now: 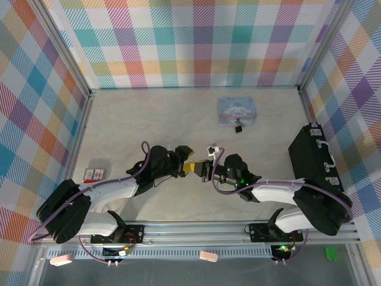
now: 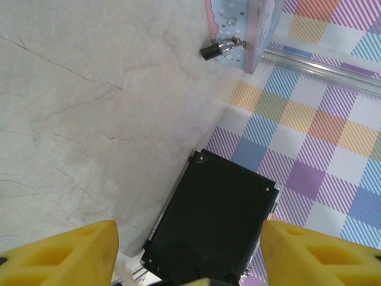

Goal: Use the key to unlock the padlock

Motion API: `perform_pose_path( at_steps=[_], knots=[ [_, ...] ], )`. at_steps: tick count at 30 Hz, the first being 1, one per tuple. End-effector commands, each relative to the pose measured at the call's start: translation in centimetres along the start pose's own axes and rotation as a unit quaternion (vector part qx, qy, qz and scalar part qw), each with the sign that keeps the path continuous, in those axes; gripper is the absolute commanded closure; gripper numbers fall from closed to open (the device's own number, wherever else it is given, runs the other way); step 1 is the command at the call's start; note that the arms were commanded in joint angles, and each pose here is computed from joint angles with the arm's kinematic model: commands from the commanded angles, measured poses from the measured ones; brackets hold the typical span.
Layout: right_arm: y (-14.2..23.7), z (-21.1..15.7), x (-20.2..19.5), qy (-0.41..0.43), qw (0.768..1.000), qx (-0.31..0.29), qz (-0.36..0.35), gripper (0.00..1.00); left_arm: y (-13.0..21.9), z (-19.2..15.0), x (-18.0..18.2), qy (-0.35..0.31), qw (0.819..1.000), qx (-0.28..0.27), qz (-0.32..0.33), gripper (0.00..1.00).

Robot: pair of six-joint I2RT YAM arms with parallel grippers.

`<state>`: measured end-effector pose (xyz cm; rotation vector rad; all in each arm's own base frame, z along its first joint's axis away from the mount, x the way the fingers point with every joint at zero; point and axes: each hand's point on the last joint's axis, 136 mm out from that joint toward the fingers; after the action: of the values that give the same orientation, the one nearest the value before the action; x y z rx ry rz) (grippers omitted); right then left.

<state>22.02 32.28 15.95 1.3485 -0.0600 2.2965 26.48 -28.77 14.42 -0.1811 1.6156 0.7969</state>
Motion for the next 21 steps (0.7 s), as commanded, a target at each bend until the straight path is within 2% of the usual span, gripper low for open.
perform_pose_path(
  at_steps=[1,10,15,18,21],
  knots=[
    [0.4,0.2,0.8,0.007,1.000,-0.008,0.010,1.00,0.5,0.3,0.5,0.000,1.000,-0.014,0.001,0.37],
    [0.5,0.4,1.0,0.006,1.000,-0.011,0.013,1.00,1.0,0.5,0.5,0.000,1.000,-0.019,-0.002,0.39],
    [1.6,1.5,0.5,-0.008,0.999,-0.043,-0.015,1.00,2.8,3.1,2.1,-0.034,0.998,-0.054,0.013,0.38],
    [2.4,2.3,0.9,-0.012,0.998,-0.056,-0.022,1.00,4.7,5.3,1.1,-0.077,0.993,-0.088,-0.023,0.37],
    [3.1,3.3,1.3,-0.029,0.997,-0.069,-0.016,1.00,6.7,5.8,-1.9,-0.205,0.972,-0.106,-0.048,0.33]
  ],
)
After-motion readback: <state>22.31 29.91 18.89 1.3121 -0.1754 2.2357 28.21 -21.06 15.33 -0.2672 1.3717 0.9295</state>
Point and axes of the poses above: each hand's point on the last joint's axis, 136 mm out from that joint toward the fingers, its own y axis back along the fingers, its own x axis along the line the jaws close on, z = x × y, and after that the axes turned 15 degrees about -y, right-handed
